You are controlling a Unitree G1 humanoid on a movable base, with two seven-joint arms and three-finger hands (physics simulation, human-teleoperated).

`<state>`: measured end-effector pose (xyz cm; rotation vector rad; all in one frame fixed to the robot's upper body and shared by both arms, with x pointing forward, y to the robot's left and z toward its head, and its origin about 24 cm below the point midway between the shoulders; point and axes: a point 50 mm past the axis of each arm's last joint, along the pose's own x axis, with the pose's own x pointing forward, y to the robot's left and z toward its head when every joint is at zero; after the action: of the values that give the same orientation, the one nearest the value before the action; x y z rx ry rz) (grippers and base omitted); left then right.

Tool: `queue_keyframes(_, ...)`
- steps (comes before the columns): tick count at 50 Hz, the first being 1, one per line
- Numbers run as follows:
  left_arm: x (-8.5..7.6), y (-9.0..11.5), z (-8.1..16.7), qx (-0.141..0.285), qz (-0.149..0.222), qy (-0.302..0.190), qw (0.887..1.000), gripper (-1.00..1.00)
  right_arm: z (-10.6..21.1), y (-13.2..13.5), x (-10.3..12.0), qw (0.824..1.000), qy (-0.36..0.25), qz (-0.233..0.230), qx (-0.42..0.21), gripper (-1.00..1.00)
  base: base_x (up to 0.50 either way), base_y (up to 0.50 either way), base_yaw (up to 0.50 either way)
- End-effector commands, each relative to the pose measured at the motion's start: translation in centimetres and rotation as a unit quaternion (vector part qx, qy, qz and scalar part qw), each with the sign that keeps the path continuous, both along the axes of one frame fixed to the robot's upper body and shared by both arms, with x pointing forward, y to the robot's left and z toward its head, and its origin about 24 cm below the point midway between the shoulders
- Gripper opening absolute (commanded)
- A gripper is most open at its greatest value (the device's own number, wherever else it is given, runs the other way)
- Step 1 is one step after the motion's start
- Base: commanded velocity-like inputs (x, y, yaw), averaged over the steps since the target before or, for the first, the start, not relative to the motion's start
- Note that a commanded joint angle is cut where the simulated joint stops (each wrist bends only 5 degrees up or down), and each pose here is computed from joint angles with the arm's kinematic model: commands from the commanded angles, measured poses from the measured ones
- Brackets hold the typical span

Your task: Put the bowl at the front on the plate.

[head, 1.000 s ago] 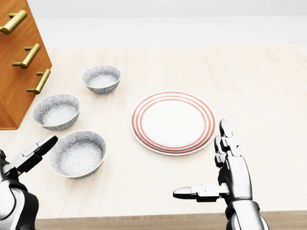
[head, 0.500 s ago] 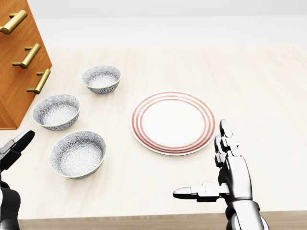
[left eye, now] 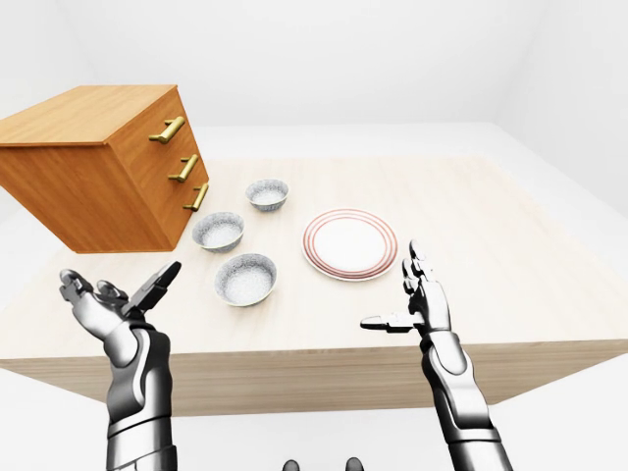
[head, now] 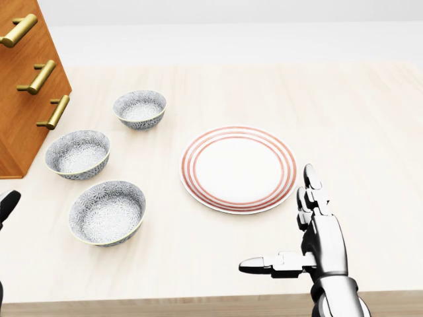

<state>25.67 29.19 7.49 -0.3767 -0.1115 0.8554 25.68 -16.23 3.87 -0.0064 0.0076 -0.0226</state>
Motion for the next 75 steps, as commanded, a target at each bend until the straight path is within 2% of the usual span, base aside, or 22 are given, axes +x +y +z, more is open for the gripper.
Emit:
queue_keyframes(1, -0.04, 0.23, -0.21, -0.008, 0.002, 0.004, 1.0, 1.0, -0.07, -0.02, 0.08, 1.0, 0.005, -0.002, -0.002, 1.0, 0.0, 0.0, 0.0)
queue_keyframes(7, 0.13, 0.22, -0.44, -0.02, -0.003, 0.013, 1.0, 1.0, -0.24, -0.03, 0.17, 1.0, 0.014, -0.006, -0.006, 1.0, 0.0, 0.0, 0.0)
queue_keyframes(43, 0.5, 0.27, -0.56, -0.026, -0.008, 0.02, 0.999, 1.0, -0.23, -0.05, 0.13, 1.0, 0.012, -0.005, -0.006, 1.0, 0.0, 0.0, 0.0)
queue_keyframes(48, 0.07, 0.17, -0.34, -0.023, -0.008, 0.013, 1.0, 1.0, -0.12, 0.0, 0.09, 1.0, 0.011, -0.004, -0.005, 1.0, 0.0, 0.0, 0.0)
queue_keyframes(75, 0.05, 0.13, -0.38, -0.023, -0.007, 0.011, 1.0, 1.0, -0.21, -0.06, 0.13, 1.0, 0.014, -0.004, -0.006, 1.0, 0.02, 0.0, 0.0)
